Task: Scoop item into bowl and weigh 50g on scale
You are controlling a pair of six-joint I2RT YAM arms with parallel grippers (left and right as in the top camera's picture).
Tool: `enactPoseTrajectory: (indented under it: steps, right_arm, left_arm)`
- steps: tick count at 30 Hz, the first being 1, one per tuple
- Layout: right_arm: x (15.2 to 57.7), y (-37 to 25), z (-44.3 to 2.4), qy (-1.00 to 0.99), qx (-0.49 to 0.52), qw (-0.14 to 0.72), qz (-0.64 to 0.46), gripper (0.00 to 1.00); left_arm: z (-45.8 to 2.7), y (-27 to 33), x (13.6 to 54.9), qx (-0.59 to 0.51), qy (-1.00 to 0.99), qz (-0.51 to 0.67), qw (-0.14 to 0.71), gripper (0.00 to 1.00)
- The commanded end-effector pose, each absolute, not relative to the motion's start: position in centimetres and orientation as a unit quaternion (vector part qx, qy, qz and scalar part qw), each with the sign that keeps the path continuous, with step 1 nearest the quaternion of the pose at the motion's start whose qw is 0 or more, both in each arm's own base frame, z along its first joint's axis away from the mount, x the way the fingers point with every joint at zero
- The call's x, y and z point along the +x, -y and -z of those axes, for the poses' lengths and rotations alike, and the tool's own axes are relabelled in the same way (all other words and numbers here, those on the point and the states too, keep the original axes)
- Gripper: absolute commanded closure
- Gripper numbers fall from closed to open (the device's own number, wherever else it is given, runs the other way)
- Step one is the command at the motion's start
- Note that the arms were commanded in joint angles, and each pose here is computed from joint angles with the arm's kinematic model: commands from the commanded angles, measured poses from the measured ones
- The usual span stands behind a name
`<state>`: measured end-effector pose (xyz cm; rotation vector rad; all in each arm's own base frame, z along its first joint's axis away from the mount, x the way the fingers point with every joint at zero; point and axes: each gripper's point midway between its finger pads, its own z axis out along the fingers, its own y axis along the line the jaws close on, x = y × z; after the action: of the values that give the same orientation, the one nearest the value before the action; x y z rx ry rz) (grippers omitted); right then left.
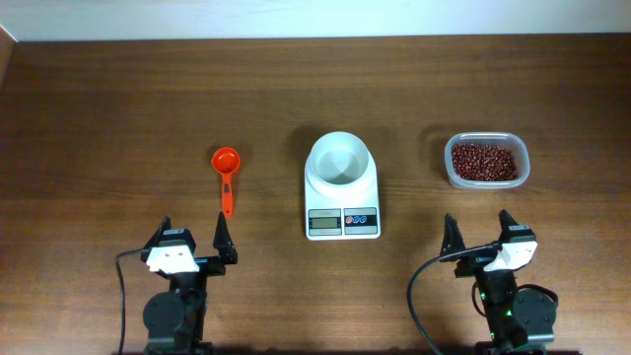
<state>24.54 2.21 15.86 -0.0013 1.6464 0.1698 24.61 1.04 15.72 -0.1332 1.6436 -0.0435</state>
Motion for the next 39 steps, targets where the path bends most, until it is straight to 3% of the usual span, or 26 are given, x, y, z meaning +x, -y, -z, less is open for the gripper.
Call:
enactPoseTrajectory:
  steps: [1,29,34,39]
  right_arm:
    - [24.5,-2.3,-15.8,-0.731,0.0,0.677,-0.077,0.01]
    - [24.5,-2.3,-15.8,-0.731,0.0,0.677,-0.077,0.01]
    - [24.5,-2.3,-15.8,-0.731,0.0,0.677,-0.077,0.01]
    - [24.5,-2.3,-15.8,-0.731,0.0,0.677,-0.077,0.01]
  left_arm:
    - [-15.6,-0.7,24.6,-0.048,-0.733,0.02,0.679,0.01]
    - [-15.7,-0.7,24.6,-0.048,-0.733,0.019,0.679,0.01]
    - [-18.3,-0.6,24.0,-0.046,-0.724,0.022,0.688,0.01]
    - [-25.2,1.0,21.2,-0.021,-0.769,0.057,0.636,0.01]
